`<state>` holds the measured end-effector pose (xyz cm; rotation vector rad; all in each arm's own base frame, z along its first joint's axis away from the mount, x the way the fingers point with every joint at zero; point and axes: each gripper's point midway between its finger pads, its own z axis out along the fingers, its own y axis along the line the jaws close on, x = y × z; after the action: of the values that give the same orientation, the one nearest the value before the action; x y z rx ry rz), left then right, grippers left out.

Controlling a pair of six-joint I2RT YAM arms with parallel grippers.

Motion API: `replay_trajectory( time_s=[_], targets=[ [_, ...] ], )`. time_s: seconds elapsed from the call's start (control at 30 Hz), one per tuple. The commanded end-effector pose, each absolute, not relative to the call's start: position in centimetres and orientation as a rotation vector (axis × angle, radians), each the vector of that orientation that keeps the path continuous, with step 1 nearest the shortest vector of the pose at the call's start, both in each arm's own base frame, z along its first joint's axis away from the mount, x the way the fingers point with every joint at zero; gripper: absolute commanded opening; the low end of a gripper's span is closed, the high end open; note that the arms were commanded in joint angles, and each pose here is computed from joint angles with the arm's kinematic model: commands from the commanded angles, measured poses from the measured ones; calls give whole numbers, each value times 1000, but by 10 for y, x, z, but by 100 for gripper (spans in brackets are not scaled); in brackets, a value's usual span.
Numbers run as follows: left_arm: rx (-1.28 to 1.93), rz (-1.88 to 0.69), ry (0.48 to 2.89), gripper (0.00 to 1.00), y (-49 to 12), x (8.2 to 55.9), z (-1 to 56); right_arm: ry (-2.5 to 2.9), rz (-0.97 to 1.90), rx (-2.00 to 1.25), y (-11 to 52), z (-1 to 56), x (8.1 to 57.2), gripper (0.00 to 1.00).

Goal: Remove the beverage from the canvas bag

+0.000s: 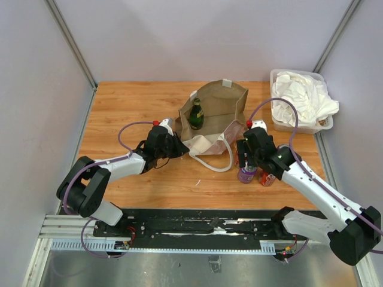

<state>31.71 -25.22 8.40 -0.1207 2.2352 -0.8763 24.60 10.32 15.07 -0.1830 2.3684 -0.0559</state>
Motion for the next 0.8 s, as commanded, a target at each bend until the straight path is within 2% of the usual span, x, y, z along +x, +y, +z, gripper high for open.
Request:
replay_trajectory(
  time_s=[0.0,0.37,0.5,0.77],
  targets=[
    [-135,-858,2256,9,-246,314,75,2417,-10,-161,108,140,231,80],
    [-142,-854,2265,9,-246,313,71,2462,-9,-212,112,126,226,78],
    [-143,-855,2265,9,-246,313,72,2486,-19,-226,113,120,223,73],
    [-144,-852,2266,9,-245,313,70,2536,-46,-247,110,111,213,57]
  ],
)
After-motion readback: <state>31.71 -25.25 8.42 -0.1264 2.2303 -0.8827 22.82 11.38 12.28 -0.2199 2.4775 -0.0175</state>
